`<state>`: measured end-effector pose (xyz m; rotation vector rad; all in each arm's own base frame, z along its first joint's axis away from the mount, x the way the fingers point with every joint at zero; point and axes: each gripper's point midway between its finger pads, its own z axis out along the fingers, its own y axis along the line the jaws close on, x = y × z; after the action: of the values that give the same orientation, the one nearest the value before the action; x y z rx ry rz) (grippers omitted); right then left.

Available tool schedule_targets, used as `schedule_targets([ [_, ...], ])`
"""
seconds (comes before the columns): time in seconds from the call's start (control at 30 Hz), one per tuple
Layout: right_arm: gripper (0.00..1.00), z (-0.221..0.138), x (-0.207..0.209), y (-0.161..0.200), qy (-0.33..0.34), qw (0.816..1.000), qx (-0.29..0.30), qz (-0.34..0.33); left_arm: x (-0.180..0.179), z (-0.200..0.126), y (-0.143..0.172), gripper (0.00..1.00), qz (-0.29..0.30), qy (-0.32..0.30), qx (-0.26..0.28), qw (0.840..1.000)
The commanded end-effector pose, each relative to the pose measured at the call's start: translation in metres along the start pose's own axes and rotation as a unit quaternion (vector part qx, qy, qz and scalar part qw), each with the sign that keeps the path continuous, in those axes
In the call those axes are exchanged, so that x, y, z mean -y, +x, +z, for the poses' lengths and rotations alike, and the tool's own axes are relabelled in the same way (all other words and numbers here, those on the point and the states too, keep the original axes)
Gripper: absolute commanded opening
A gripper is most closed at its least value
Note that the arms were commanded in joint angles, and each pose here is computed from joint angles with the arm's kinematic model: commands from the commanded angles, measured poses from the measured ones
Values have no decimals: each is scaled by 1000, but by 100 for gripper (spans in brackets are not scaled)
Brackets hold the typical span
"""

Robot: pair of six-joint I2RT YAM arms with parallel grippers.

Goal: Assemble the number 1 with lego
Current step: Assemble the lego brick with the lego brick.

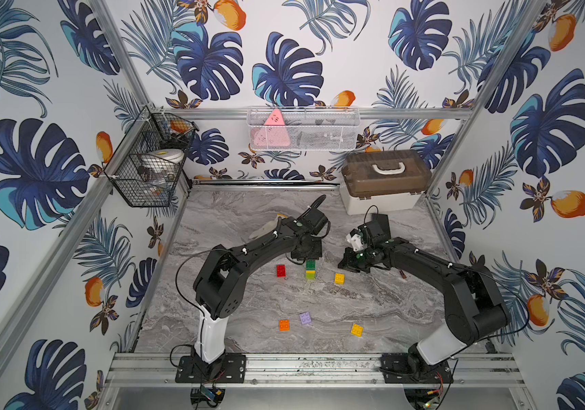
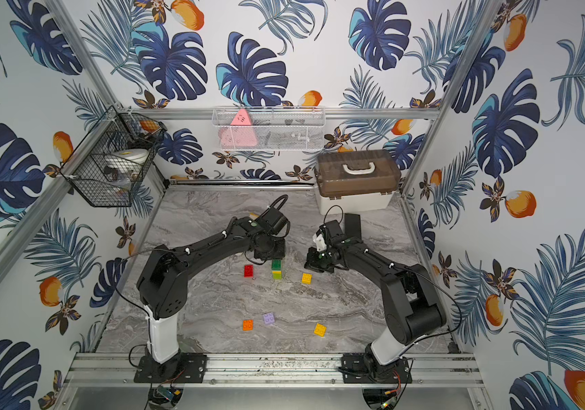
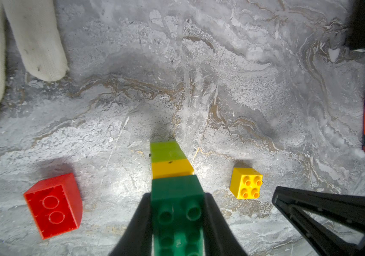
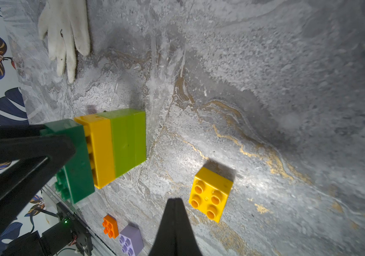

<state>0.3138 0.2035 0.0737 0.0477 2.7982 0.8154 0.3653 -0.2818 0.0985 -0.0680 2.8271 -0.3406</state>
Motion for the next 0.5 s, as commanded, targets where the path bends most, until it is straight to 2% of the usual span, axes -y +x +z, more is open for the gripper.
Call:
schedule_targets([
  [0.0, 11, -3, 0, 1, 0, 1000, -1, -5, 1, -4, 0, 39, 1, 1, 1, 1000],
  [0.1, 18, -5, 0, 2, 4, 1000, 2, -6, 6, -10, -4, 50, 0, 13, 12, 1000],
  [0.23, 31, -9, 2, 1, 14, 1000, 7, -10, 19, -27, -14, 59, 3, 42, 29, 999],
  [0.37, 41, -15, 4, -1, 25, 999, 13, -15, 27, -48, -19, 62, 1, 68, 42, 997],
  [0.47, 45, -21, -1, -1, 33, 999, 17, -30, 15, -63, -15, 63, -5, 66, 52, 996],
])
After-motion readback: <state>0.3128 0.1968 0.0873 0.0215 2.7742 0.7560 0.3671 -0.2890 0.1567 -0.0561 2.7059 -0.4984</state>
